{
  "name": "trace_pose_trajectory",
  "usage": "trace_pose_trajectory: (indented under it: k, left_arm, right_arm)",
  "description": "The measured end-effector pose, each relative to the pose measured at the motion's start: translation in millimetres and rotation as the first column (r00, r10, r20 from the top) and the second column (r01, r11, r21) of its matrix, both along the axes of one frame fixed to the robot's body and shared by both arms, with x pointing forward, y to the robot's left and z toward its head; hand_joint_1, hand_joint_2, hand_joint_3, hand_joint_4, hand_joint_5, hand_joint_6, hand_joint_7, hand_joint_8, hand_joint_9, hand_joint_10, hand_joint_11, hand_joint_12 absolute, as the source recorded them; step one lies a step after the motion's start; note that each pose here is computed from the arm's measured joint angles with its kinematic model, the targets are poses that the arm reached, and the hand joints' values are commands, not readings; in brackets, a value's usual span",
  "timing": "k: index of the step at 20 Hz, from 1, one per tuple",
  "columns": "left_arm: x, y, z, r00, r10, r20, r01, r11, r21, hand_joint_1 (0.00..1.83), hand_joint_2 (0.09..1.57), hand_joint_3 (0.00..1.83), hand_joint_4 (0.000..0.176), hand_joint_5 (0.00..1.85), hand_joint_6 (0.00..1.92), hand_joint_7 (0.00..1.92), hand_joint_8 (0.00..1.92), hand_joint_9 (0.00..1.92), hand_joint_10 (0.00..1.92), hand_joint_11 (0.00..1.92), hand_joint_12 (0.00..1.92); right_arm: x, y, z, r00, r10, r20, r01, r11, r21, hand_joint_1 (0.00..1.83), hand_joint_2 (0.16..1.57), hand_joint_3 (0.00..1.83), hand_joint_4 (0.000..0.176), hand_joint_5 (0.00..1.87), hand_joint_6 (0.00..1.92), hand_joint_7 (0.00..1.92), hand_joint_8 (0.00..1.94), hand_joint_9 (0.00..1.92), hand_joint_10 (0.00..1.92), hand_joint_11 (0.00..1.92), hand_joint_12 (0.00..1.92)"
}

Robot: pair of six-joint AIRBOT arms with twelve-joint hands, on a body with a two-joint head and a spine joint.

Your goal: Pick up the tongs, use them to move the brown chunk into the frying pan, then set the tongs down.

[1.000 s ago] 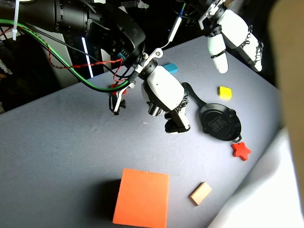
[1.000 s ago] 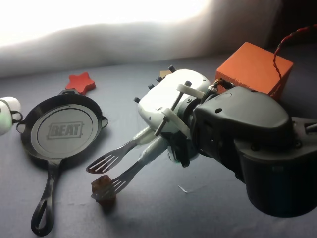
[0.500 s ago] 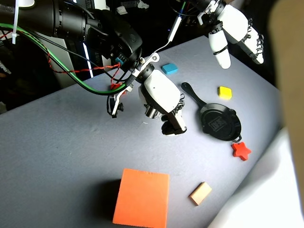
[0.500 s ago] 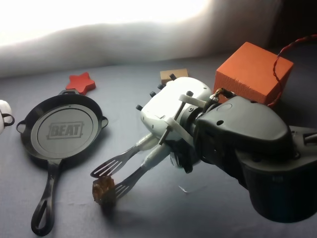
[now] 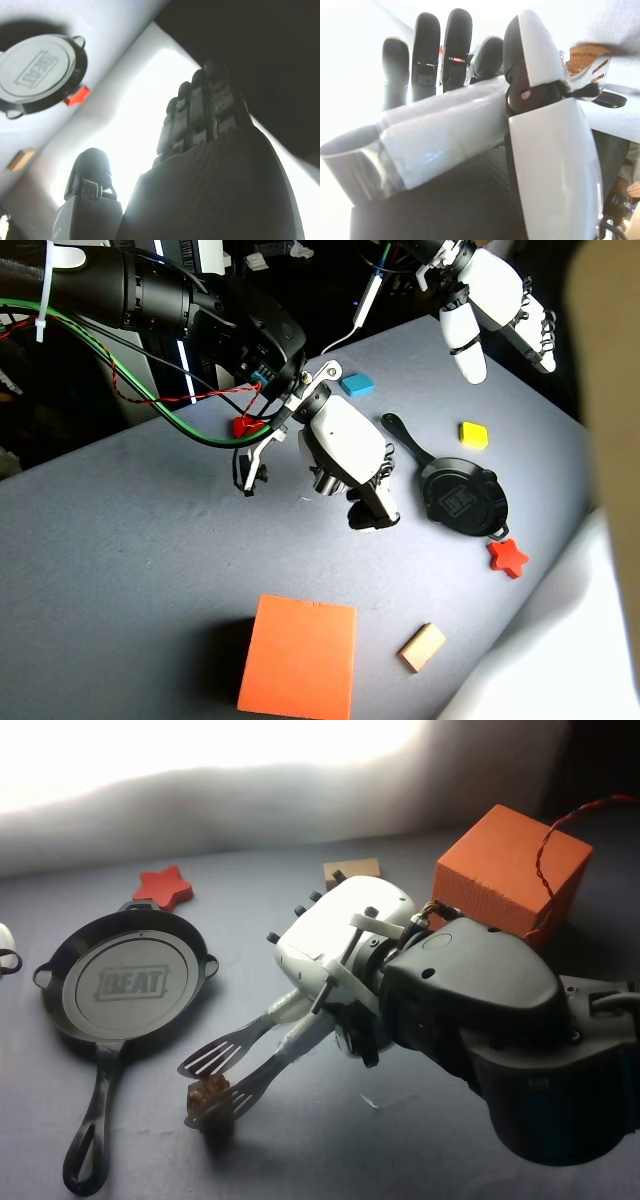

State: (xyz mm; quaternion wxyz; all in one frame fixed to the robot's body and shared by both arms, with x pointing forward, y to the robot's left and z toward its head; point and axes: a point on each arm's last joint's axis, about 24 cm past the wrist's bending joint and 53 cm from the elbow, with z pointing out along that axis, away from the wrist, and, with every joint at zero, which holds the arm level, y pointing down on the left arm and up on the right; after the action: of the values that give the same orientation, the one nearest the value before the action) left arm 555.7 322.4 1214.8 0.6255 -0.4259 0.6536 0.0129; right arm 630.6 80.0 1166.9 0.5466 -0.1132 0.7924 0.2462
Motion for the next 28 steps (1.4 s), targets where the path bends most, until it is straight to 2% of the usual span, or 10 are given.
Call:
trace_pose_trajectory:
  k: [3, 4, 7, 8, 9, 10, 11, 15, 23, 28]
  left_arm:
    - [-1, -0.7, 0, 1.0, 0.001, -0.001, -0.001, 1.0, 0.002, 0.0, 1.26, 0.0, 0.0, 0.01, 0.0, 0.09, 0.0, 0.09, 0.0, 0.0, 0.38]
    - [-2, -0.3, 0, 1.0, 0.003, 0.0, -0.003, 1.0, 0.002, 0.0, 1.26, 0.0, 0.0, 0.01, 0.0, 0.09, 0.0, 0.09, 0.0, 0.0, 0.38]
    - [-2, -0.5, 0, 1.0, 0.002, 0.0, -0.002, 1.0, 0.002, 0.0, 1.27, 0.0, 0.0, 0.01, 0.0, 0.09, 0.0, 0.09, 0.0, 0.0, 0.37]
    - [-2, -0.4, 0, 1.0, 0.003, 0.0, -0.003, 1.0, 0.002, 0.0, 1.27, 0.0, 0.0, 0.03, 0.01, 0.11, 0.01, 0.1, 0.01, 0.0, 0.4]
    - [-2, -0.4, 0, 1.0, 0.002, 0.0, -0.002, 1.0, 0.002, 0.0, 1.28, 0.0, 0.0, 0.02, 0.0, 0.08, 0.01, 0.07, 0.01, 0.0, 0.29]
    - [-2, -0.4, 0, 1.0, 0.002, -0.001, -0.002, 1.0, 0.003, 0.0, 1.28, 0.0, 0.0, 0.03, 0.01, 0.09, 0.01, 0.08, 0.01, 0.0, 0.29]
    - [-2, -0.4, 0, 1.0, 0.002, -0.001, -0.002, 1.0, 0.004, 0.04, 1.29, 0.0, 0.0, 0.05, 0.0, 0.11, 0.0, 0.09, 0.01, 0.0, 0.3]
    - [-2, -1.4, 0, 1.0, 0.0, -0.003, 0.0, 1.0, 0.005, 0.07, 1.28, 0.0, 0.0, 0.11, 0.01, 0.16, 0.01, 0.13, 0.01, 0.0, 0.38]
    - [-2, -1.7, 0, 1.0, -0.002, -0.004, 0.002, 1.0, 0.007, 0.03, 1.3, 0.0, 0.0, 0.06, 0.0, 0.11, 0.0, 0.07, 0.0, 0.0, 0.2]
    - [-2, -2.4, 0, 1.0, -0.006, -0.005, 0.006, 0.9999, 0.009, 0.07, 1.29, 0.0, 0.0, 0.09, 0.01, 0.12, 0.0, 0.09, 0.0, 0.0, 0.25]
  right_arm:
    - [-1, 1, 0, 1.0, 0.003, 0.002, -0.003, 1.0, 0.0, 1.21, 1.13, 0.0, 0.021, 0.94, 1.05, 1.0, 1.02, 0.93, 1.09, 0.66, 1.7]
    - [0, 1, 0, 1.0, 0.002, 0.003, -0.002, 1.0, 0.0, 1.22, 1.12, 0.0, 0.002, 0.94, 1.03, 1.04, 0.99, 0.96, 1.07, 0.68, 1.69]
    - [0, 1, 0, 1.0, 0.003, 0.002, -0.003, 1.0, 0.0, 1.11, 1.16, 0.0, 0.0, 0.9, 1.13, 1.14, 0.71, 0.99, 1.07, 0.68, 1.73]
    - [0, 1, 0, 1.0, 0.003, 0.003, -0.003, 1.0, -0.001, 1.06, 1.18, 0.01, 0.0, 0.88, 1.19, 1.23, 0.73, 1.06, 1.2, 0.72, 1.84]
    - [-1, 1, 0, 1.0, 0.005, 0.006, -0.005, 1.0, -0.007, 0.72, 1.31, 0.04, 0.0, 1.03, 1.29, 1.31, 1.03, 1.17, 1.42, 0.84, 1.9]
    - [-1, 1, 0, 1.0, 0.006, 0.007, -0.006, 1.0, -0.008, 0.62, 1.38, 0.05, 0.0, 1.1, 1.49, 1.37, 1.41, 1.28, 1.64, 0.95, 1.92]
    - [-3, 2, 1, 1.0, 0.011, 0.007, -0.01, 1.0, -0.009, 0.7, 1.45, 0.01, 0.162, 1.36, 1.88, 1.62, 1.9, 1.69, 1.91, 1.49, 1.92]
    - [-11, 2, 0, 1.0, 0.029, 0.012, -0.029, 0.999, -0.023, 0.92, 1.45, 0.0, 0.176, 1.36, 1.92, 1.64, 1.94, 1.79, 1.92, 1.8, 1.92]
    - [-34, -6, 7, 0.997, 0.07, 0.023, -0.069, 0.997, -0.038, 1.0, 1.41, 0.0, 0.176, 1.36, 1.92, 1.6, 1.94, 1.73, 1.92, 1.77, 1.92]
    - [-7, -14, 42, 0.996, 0.034, 0.087, -0.034, 0.999, -0.004, 1.0, 1.4, 0.0, 0.176, 1.35, 1.92, 1.6, 1.94, 1.73, 1.92, 1.75, 1.92]
